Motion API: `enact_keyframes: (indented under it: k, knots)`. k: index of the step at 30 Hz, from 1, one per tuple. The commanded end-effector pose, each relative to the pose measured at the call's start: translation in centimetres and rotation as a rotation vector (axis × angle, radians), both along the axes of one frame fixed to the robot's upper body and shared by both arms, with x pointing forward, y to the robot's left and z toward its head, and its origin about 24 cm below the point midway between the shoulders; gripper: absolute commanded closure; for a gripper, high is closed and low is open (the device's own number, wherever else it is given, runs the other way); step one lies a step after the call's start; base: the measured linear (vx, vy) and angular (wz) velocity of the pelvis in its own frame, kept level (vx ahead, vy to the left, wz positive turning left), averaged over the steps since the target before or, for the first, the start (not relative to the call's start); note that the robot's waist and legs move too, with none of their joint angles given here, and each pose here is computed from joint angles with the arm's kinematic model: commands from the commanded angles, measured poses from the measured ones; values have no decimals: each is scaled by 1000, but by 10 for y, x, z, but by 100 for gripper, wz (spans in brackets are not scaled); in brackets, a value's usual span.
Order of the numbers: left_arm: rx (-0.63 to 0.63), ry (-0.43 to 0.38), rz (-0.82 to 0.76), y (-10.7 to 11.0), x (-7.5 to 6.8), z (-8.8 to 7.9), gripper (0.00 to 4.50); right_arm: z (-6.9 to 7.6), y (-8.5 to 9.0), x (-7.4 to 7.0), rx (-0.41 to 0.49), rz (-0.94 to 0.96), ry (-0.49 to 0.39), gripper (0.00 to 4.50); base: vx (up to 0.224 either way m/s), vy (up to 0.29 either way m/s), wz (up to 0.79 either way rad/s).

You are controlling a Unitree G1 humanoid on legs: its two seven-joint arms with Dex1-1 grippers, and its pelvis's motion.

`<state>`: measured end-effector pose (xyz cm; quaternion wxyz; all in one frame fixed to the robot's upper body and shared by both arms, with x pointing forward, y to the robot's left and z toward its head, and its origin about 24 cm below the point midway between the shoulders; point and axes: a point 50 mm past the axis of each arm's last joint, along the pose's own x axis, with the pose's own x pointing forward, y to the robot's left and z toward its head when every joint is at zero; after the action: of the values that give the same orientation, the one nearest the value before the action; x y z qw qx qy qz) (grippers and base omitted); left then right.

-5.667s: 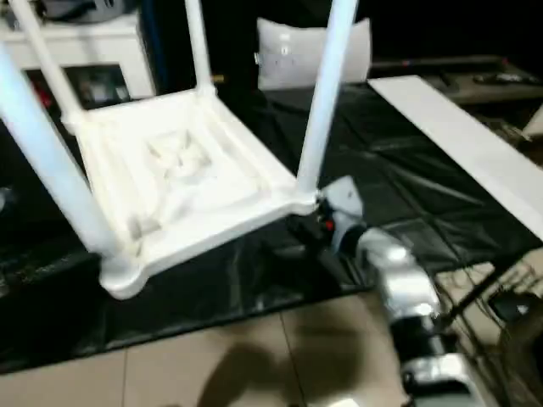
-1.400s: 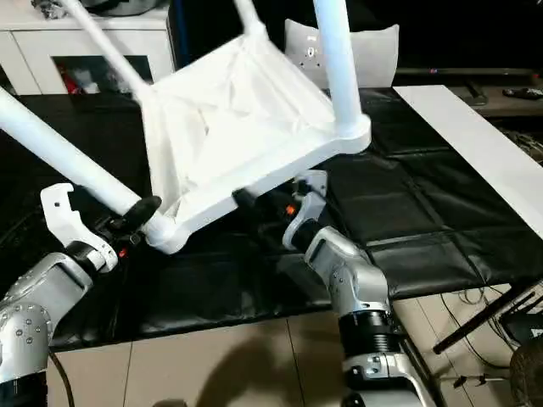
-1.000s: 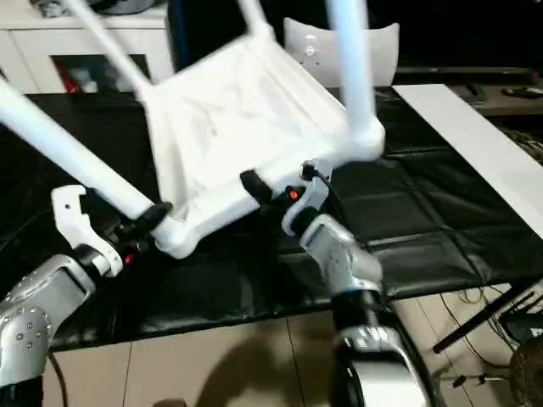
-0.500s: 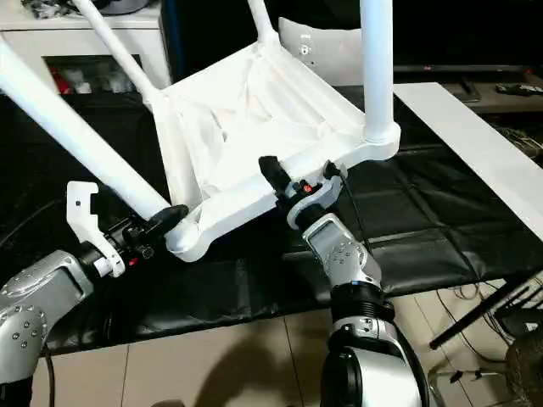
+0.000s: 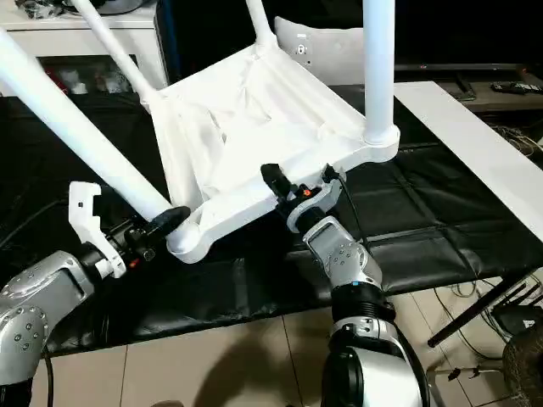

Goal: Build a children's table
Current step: Flip table

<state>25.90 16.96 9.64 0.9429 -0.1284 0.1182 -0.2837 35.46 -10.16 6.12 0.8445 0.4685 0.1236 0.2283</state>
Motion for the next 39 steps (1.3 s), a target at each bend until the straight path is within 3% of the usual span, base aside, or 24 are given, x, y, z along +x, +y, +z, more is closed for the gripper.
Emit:
enact_keyframes:
  k: [1,4,6,8,10,16,19,27,30,32,34,36,39]
  knots:
    - [7,31,-86,-13,-6,-8,187,32,-2,11,-29,-29,-146,217,0,0,0]
    - [41,8,-69,-9,-6,-8,170,38,-16,17,-100,-101,-166,236,0,0,0]
    - [60,-24,-37,-3,-5,-4,169,52,-43,26,-185,-242,-192,238,0,0,0]
    - [89,-33,-31,0,-6,-4,151,57,-54,28,-204,-287,-203,239,0,0,0]
    - [167,-4,-33,3,-11,-10,136,67,-73,28,-293,-365,-238,239,0,0,0]
    - [289,6,-45,1,-15,-15,103,80,-96,25,-435,-459,-298,242,0,0,0]
    - [347,-66,-127,-8,-19,-5,86,87,-101,21,-552,-466,-351,246,0,0,0]
    - [422,-257,-282,-27,-19,45,42,93,-101,18,-689,-488,-395,252,0,0,0]
    - [448,-305,-267,-25,-15,56,42,94,-98,18,-723,-474,-413,253,0,0,0]
    - [489,-416,-208,-22,-4,76,31,96,-93,18,-781,-455,-434,253,0,0,0]
    - [504,-449,-191,-21,-1,82,21,97,-92,18,-799,-446,-443,253,0,0,0]
    - [563,-531,-146,-18,7,98,13,100,-88,19,-864,-419,-457,253,0,0,0]
    - [611,-574,-112,-17,13,106,0,100,-84,20,-903,-401,-455,256,0,0,0]
